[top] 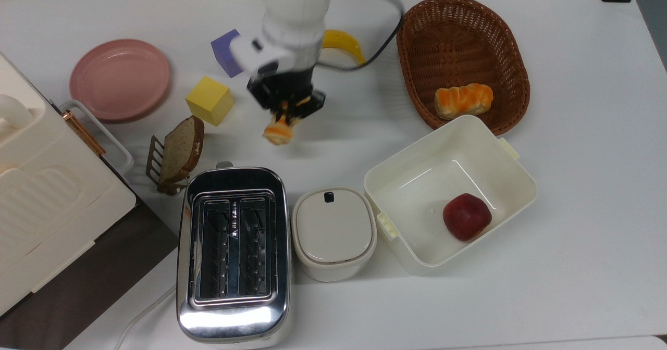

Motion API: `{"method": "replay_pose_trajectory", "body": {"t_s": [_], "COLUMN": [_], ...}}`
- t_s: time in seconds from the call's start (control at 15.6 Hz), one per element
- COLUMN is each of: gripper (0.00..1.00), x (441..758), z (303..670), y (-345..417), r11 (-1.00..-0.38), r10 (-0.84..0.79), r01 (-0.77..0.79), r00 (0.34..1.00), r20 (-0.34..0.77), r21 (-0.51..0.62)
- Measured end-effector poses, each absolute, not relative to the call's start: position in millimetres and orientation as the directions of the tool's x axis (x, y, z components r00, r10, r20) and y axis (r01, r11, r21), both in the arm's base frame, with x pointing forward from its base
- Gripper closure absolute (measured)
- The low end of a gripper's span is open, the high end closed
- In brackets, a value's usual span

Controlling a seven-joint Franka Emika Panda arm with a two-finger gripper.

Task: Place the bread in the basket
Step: 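Carry the bread loaf over the wicker basket and lower it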

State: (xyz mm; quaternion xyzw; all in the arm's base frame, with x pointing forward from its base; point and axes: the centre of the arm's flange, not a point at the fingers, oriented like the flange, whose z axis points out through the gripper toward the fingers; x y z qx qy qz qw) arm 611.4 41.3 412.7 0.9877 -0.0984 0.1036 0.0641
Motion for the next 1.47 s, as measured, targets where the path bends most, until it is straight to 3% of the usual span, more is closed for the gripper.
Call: {"method": "replay_pose_trajectory", "body": {"t_s": [0.19, 0.7, 1.02, 1.34, 1.41, 1.47], "gripper": [0.87, 0.87, 0.87, 0.89, 0.88, 0.80], "x": [591.2, 514.2, 453.4, 436.7, 436.9, 437.0], "z": [459.8, 516.6, 507.9, 494.3, 493.5, 492.9], "y": [86.7, 224.0, 319.3, 346.9, 347.0, 347.2], "r11": [-0.976, -0.994, -0.992, -0.985, -0.985, -0.984], "r10": [-0.175, -0.055, 0.098, 0.151, 0.151, 0.151], "r01": [-0.201, -0.073, 0.084, 0.137, 0.137, 0.137], "r00": [0.954, 0.978, 0.983, 0.980, 0.980, 0.980], "r20": [0.245, 0.200, 0.155, 0.133, 0.132, 0.131], "r21": [0.088, 0.082, 0.099, 0.109, 0.109, 0.110]}}
